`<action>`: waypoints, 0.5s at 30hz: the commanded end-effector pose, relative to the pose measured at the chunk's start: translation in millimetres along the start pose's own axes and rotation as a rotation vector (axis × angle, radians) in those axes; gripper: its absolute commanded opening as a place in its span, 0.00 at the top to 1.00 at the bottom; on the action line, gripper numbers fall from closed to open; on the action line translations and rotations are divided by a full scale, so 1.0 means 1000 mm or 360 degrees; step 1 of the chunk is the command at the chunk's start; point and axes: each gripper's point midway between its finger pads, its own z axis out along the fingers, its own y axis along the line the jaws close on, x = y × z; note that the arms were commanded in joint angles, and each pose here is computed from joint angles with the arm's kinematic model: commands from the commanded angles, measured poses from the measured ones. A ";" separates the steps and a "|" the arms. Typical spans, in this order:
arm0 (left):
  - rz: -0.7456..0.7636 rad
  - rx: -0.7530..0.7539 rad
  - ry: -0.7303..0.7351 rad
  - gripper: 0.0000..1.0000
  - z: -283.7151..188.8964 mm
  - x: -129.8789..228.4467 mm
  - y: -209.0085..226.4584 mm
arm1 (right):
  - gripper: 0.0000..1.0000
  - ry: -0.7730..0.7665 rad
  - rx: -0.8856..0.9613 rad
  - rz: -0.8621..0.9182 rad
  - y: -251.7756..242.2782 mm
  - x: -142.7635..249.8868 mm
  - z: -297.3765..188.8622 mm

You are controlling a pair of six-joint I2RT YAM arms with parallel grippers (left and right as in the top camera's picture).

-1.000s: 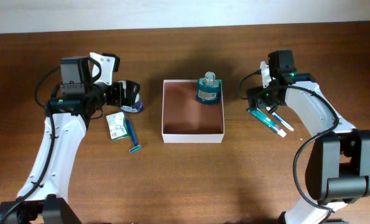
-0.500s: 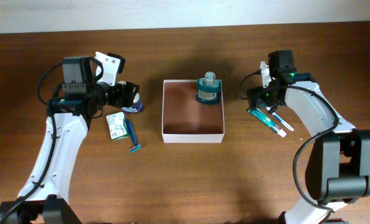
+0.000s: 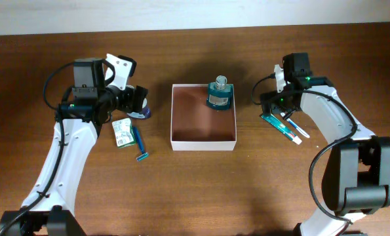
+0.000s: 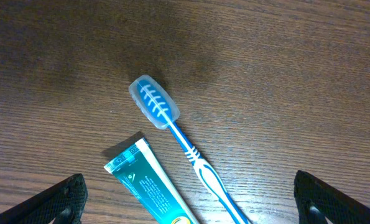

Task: Pack container

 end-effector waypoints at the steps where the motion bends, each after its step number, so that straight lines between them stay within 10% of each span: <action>1: 0.0040 -0.0049 -0.0036 0.19 0.001 -0.010 0.006 | 0.01 -0.0016 0.0017 -0.0001 -0.003 -0.001 -0.005; 15: 0.0048 -0.0014 0.0032 0.18 0.020 0.000 -0.001 | 0.01 -0.0016 0.0017 -0.0001 -0.003 -0.001 -0.005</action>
